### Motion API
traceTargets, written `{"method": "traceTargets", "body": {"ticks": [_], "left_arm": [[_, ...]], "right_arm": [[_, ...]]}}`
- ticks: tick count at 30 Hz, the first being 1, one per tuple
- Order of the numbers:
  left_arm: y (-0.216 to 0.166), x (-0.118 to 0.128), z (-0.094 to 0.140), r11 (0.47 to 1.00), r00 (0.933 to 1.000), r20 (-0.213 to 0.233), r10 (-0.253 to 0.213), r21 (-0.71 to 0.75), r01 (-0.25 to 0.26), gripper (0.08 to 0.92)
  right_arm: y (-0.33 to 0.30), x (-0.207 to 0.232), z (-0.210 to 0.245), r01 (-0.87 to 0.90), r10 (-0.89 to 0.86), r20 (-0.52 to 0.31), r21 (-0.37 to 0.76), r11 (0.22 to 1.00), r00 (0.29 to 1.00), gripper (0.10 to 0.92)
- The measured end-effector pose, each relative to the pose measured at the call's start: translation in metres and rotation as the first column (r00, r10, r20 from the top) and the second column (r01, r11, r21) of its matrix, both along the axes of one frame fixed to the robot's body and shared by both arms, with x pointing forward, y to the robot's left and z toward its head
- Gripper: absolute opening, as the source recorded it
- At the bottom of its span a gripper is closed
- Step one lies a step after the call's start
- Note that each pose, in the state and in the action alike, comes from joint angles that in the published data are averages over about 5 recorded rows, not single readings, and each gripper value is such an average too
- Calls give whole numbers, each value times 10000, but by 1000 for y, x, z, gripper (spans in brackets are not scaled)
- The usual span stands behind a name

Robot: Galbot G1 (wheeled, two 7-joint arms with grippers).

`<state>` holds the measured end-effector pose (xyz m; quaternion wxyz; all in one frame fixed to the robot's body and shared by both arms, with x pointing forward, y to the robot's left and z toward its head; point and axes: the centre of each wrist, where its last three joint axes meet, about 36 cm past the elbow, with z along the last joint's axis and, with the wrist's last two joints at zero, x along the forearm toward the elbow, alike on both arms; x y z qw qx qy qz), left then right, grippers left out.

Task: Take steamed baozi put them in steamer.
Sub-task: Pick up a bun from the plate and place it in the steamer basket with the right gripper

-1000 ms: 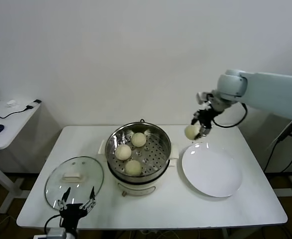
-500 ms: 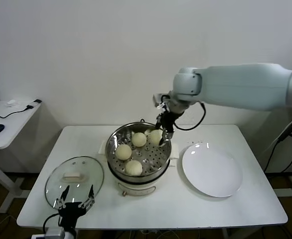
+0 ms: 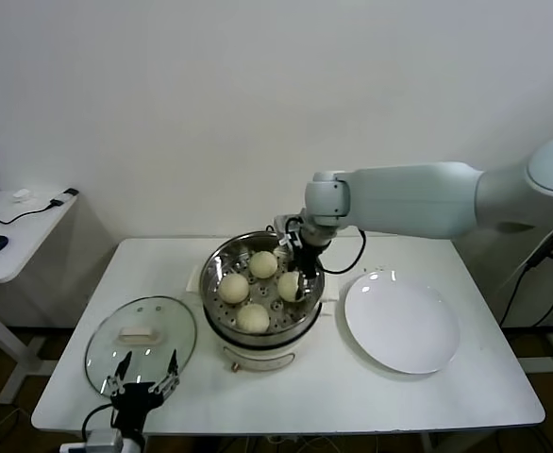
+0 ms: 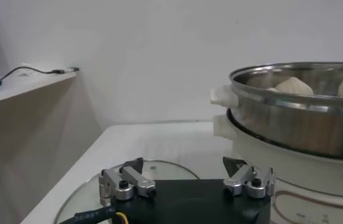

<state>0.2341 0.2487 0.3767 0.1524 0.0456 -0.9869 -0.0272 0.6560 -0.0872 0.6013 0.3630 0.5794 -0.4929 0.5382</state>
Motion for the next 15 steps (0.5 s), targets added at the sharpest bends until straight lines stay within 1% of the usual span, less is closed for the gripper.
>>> {"method": "traceTargets", "body": {"ticks": [5,11,15], "left_arm": [[0,0,-1,10000,10000,-26,0,1,0,823],[0,0,-1,10000,10000,-12,10,12,-10,823],[1,1,0,10000,10000,28,24,69,-24,823]], "right_arm": [[4,4,-7,-59,59,-18,18,10000,10000,677],[3,8,-5,-132,136,-110,307,9994,9998,803],[0,11,5,-153,165,-180,658,9977,9997,821]]}}
